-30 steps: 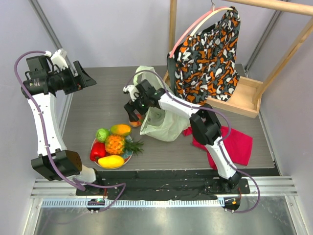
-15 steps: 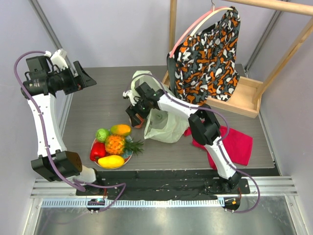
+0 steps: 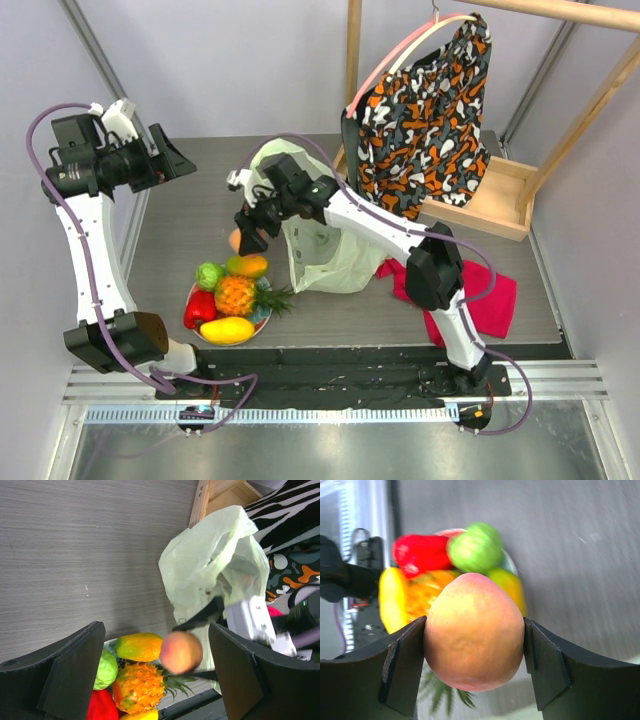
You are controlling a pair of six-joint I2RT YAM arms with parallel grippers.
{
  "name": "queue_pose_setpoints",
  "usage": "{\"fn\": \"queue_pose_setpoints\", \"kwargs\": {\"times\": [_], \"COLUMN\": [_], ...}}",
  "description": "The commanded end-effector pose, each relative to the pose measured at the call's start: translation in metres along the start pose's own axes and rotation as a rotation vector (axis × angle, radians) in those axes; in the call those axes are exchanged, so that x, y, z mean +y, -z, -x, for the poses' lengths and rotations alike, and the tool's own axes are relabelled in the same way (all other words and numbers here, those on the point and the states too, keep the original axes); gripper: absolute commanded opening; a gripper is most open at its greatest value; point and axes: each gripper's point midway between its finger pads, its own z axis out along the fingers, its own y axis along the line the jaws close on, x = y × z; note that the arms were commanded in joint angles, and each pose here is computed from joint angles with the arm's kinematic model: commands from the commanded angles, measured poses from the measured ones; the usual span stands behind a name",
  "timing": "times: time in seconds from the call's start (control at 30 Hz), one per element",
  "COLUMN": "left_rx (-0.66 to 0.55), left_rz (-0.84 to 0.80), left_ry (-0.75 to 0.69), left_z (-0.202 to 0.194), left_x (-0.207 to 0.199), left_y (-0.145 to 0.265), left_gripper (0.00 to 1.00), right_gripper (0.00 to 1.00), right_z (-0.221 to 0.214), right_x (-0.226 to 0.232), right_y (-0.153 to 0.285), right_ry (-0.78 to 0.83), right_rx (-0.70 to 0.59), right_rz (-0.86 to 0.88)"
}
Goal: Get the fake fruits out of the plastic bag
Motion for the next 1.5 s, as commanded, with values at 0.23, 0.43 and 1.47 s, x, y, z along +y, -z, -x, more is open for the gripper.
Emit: {"fn": "queue_pose_setpoints", "kwargs": {"times": [0.23, 0.43, 1.47], "left_rx": [-0.174, -0.196, -0.167], "left_rz": [0.030, 0.034, -0.015], "left_ry": [-0.093, -0.099, -0.066], "left_z": [0.040, 0.042, 0.028], "left_x": [-0.024, -0.028, -0.031], "left_y": [0.041, 0.051, 0.045], "left_gripper": [0.90, 0.90, 0.91], "right_gripper": [0.59, 0.62, 0.88], "right_z": [0.048, 0.030, 0.012], "right_x": [0.131, 0.142, 0.107], "right_y": [-0.042, -0.076, -0.115], "right_ry": [0.352, 0.453, 0.476], "right_rx": [-0.074, -0.029, 0.024], "right_rz": [0.223, 0.200, 0.012]}}
